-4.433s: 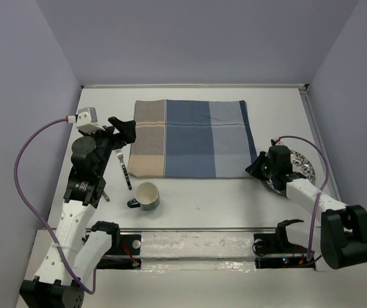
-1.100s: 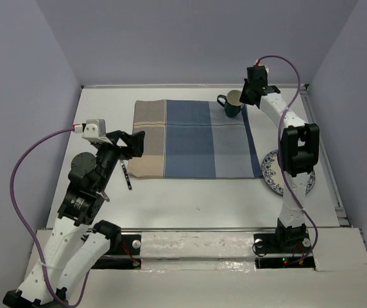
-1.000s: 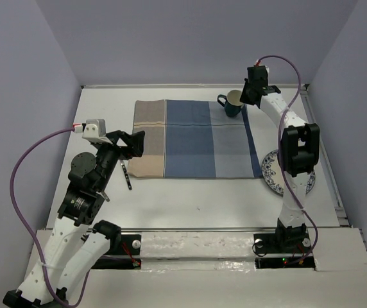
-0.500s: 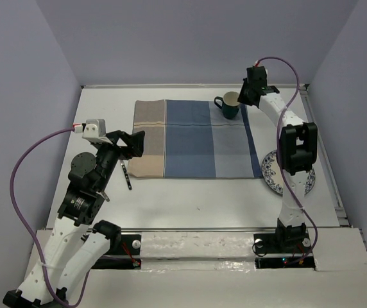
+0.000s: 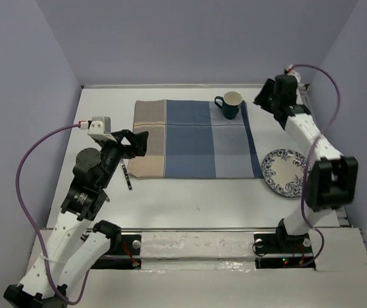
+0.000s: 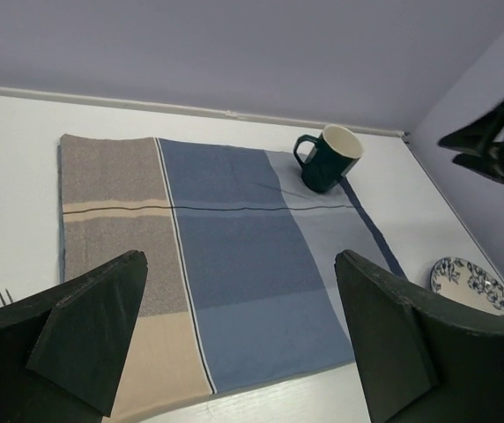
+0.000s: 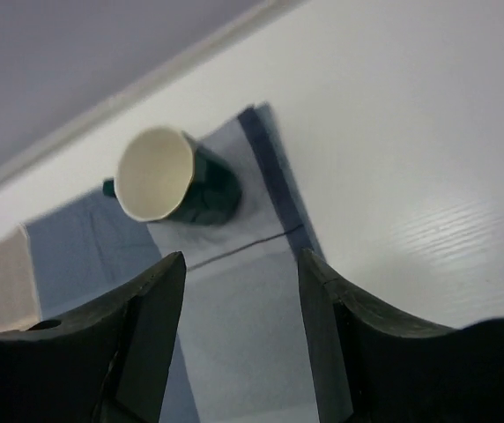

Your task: Set the dinner table for one person

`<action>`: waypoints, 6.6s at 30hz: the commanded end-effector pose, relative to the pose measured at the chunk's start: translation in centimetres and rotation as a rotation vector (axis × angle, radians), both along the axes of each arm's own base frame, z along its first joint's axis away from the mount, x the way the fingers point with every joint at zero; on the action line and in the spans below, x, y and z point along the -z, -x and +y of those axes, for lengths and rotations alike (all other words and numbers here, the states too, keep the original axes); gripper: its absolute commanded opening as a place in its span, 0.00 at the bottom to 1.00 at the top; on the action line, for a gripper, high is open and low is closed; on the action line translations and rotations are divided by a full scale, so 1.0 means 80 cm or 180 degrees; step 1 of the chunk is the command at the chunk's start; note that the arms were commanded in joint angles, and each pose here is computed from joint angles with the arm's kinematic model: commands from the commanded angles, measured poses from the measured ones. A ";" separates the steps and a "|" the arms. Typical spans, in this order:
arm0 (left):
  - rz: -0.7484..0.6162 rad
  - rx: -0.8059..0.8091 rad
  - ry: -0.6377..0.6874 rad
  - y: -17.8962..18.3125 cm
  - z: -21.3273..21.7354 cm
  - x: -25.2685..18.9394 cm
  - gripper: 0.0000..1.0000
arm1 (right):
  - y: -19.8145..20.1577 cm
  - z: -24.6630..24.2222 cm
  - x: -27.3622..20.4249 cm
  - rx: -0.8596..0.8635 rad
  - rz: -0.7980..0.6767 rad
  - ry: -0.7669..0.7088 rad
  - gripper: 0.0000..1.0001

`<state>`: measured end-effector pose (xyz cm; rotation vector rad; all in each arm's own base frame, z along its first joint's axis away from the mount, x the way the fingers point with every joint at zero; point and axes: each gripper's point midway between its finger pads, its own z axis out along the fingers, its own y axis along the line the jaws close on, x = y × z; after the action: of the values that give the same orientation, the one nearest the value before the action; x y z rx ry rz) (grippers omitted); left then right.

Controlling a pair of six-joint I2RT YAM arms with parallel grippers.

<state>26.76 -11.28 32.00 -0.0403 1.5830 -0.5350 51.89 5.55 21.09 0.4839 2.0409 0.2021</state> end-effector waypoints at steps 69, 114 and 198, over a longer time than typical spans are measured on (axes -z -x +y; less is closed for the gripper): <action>-0.0176 0.0136 -0.0069 0.011 -0.021 -0.021 0.99 | 0.289 -0.009 -0.125 -0.1022 -0.1521 -0.1757 0.00; -0.0119 -0.0024 -0.0103 -0.003 -0.005 -0.012 0.99 | 0.072 0.312 0.038 -0.1426 -0.0836 -0.2254 0.00; -0.0570 -0.1401 0.0354 0.030 0.123 -0.064 0.99 | 0.311 0.671 0.042 -0.2474 -0.0851 -0.0137 0.00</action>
<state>24.88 -2.26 35.30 -0.3846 1.3890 -0.2800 24.87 58.63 5.26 -0.6322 2.0844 0.5601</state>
